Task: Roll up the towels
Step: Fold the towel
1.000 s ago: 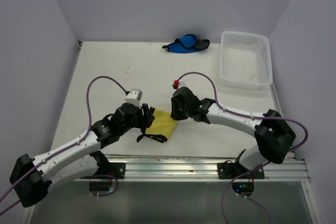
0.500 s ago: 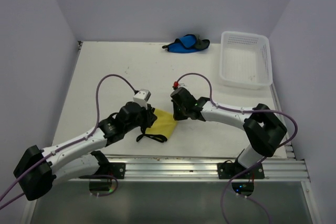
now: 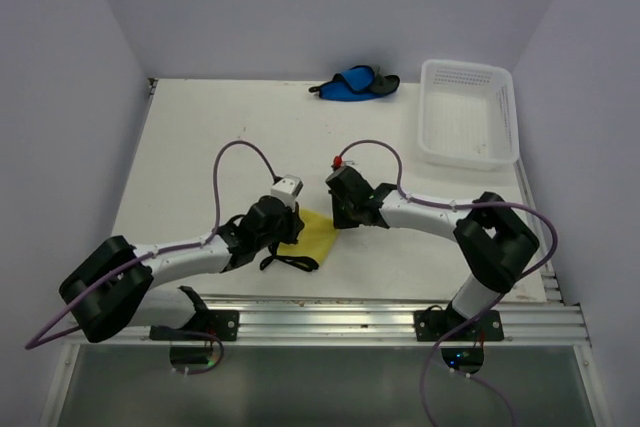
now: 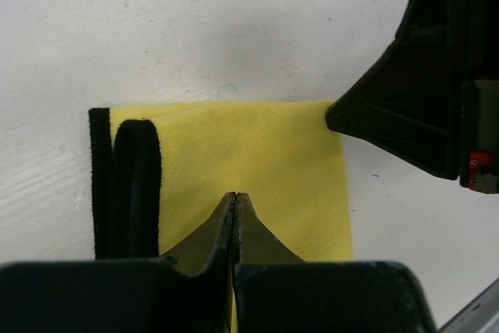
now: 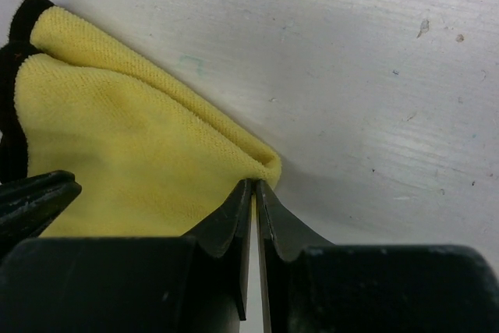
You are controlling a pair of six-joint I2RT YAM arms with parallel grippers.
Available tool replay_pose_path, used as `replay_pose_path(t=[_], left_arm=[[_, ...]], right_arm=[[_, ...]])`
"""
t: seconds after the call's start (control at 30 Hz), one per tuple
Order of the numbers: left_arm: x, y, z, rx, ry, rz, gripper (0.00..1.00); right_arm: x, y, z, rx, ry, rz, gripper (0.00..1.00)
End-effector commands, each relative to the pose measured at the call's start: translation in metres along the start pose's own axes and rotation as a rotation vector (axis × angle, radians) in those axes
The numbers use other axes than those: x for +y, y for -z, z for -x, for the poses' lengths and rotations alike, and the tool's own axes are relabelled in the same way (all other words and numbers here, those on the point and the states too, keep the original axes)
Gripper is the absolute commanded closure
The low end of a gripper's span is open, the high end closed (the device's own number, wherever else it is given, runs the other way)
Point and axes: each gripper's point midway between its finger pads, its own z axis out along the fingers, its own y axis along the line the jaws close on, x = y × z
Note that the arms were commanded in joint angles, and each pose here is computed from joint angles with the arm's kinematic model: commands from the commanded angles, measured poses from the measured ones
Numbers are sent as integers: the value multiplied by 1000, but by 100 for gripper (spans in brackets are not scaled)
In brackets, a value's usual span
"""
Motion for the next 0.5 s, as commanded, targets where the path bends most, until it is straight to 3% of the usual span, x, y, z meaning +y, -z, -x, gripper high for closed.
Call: replay_pose_path(t=[0.0,0.23,0.47], left_arm=[[8,-4,26,-133,-1,49,100],[34,-14,27,-135,90,102,100],[49,-32,6,-58,162,118,100]], right_arm=[[6,-3,13,-29,-17,16,90],[4,-7,7,-8,-13,9,91],[6,-1,12,-21,2,19,91]])
